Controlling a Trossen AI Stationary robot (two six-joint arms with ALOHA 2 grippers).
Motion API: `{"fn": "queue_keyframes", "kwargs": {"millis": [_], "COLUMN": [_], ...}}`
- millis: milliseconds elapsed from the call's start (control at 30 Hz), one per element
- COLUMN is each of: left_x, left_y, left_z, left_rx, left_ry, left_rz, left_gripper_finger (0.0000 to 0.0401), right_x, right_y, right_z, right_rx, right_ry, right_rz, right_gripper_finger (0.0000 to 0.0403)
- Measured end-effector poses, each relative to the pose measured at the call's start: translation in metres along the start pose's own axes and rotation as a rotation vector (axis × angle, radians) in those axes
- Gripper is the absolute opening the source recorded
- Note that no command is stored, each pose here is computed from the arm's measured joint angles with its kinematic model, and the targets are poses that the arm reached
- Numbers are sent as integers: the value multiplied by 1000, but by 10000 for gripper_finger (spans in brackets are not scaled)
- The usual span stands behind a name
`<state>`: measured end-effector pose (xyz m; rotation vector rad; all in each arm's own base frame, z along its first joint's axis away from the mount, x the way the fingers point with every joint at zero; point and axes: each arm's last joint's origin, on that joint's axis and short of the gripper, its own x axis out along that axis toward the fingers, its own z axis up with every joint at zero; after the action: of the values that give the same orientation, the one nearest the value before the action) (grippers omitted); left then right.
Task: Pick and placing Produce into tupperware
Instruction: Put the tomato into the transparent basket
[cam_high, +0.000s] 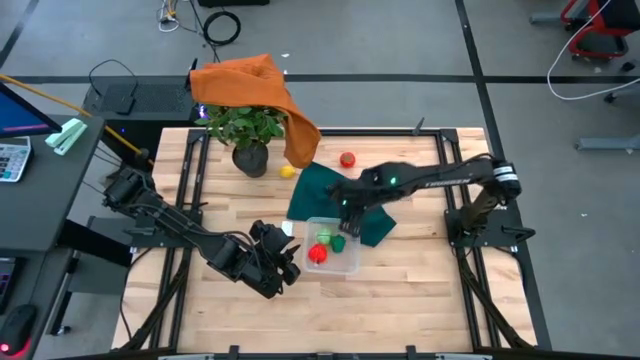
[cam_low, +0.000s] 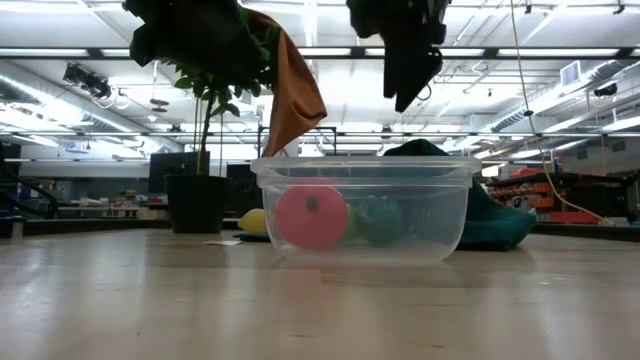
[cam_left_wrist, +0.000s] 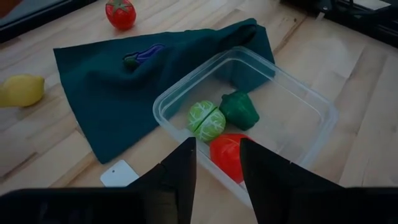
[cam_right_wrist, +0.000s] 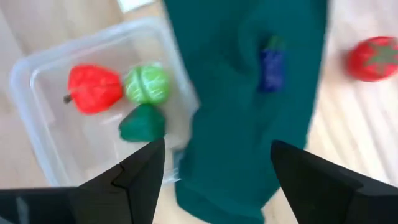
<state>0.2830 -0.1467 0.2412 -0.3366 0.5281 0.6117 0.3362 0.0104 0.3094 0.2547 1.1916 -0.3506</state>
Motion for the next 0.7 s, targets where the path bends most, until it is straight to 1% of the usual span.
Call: {"fn": "queue_keyframes", "kwargs": {"millis": [167,267,467,600,700], "left_x": [0,0,3,7,10], "left_y": [0,0,2,4,6], "left_z": [0,1,4,7,9], "left_rx": [-10,-26,-43,-54,-62], "left_ry": [-1,-18,-32,-36,-38], "left_rz": [0,10,25,37,48], "left_gripper_finger": [134,132,126,131,135], "right_x": [-20,-25,-22,-15,-11], "right_y": [-27,-42,-67,-78,-87], "right_z": [1,4,11,16,21], "right_rx": [67,111,157,143,153], "right_ry": [-52,-67,-63,-50,-62], "right_rz": [-46,-60,-87,-100,-105], "right_gripper_finger": [253,252,256,262,270]}}
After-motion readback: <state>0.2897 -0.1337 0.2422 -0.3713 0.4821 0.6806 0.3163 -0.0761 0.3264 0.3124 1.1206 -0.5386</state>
